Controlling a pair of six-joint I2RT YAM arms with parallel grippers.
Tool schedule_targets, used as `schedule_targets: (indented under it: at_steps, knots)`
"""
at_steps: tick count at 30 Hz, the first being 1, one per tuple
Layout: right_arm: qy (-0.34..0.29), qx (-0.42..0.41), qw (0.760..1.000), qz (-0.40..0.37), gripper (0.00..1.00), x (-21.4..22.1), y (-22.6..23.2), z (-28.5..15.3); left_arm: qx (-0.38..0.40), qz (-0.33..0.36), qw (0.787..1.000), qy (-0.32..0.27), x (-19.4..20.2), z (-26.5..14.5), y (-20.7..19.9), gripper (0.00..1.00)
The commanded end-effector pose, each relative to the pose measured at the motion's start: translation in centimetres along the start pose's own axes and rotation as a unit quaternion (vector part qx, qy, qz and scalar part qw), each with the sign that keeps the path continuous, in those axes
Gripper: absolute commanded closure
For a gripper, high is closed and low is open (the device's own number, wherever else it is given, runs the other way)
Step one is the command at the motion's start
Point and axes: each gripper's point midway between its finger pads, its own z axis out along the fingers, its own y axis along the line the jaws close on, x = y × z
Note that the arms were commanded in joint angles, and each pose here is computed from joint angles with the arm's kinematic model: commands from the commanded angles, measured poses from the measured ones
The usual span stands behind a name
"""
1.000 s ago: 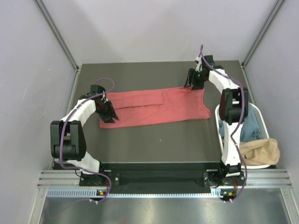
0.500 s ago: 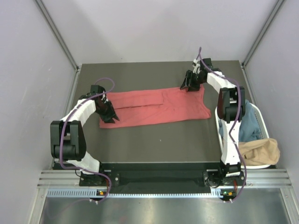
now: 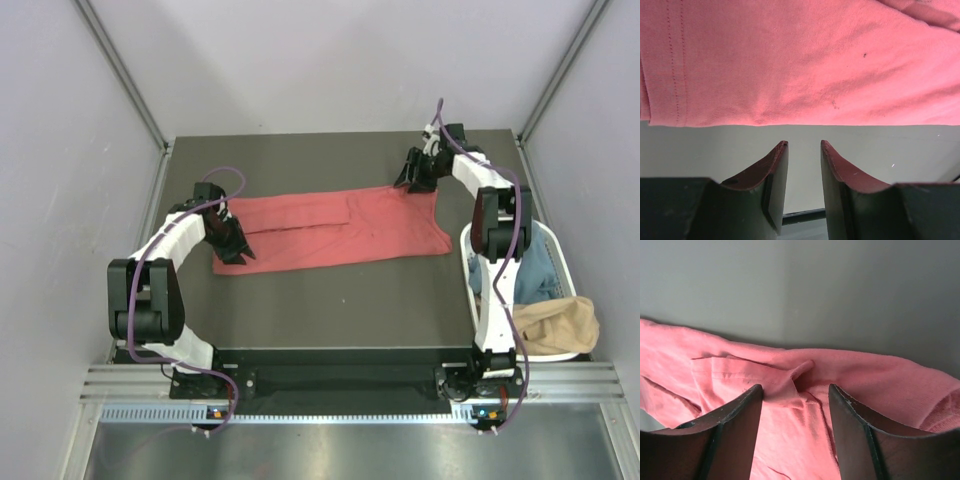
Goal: Fold and stack the t-shirts
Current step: Fold the tshirt
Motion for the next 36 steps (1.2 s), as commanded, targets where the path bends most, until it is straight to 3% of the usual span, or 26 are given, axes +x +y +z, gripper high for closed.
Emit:
schedule_targets:
  at_steps: [1, 10, 16, 19, 29, 36]
  knots:
    - [-0.035, -0.037, 0.998, -0.035, 0.44, -2.7, 2.2, -0.7, 0.009, 0.002, 1.0, -0.003, 0.1, -0.7, -0.4, 0.62]
    - [-0.028, -0.086, 0.995, -0.029, 0.46, -2.5, 4.0, 0.4, 0.007, 0.002, 1.0, 0.002, 0.1, -0.4, -0.3, 0.62]
    - [-0.013, -0.116, 0.993, -0.021, 0.52, -1.6, 5.2, 0.9, 0.006, 0.001, 1.0, 0.004, 0.3, -0.2, -0.2, 0.62]
    - [-0.012, -0.125, 0.992, -0.015, 0.58, -1.7, 5.6, 1.0, 0.007, 0.002, 1.0, 0.005, 0.3, -0.1, -0.1, 0.62]
    - [-0.028, -0.112, 0.993, -0.009, 0.97, -2.0, 6.0, -0.5, 0.059, 0.017, 0.998, -0.007, -0.5, -0.4, -2.2, 0.62]
    - [-0.034, -0.11, 0.993, -0.02, 1.0, -0.3, 7.2, -3.7, 0.147, 0.062, 0.986, -0.038, -2.4, -1.0, -7.6, 0.6]
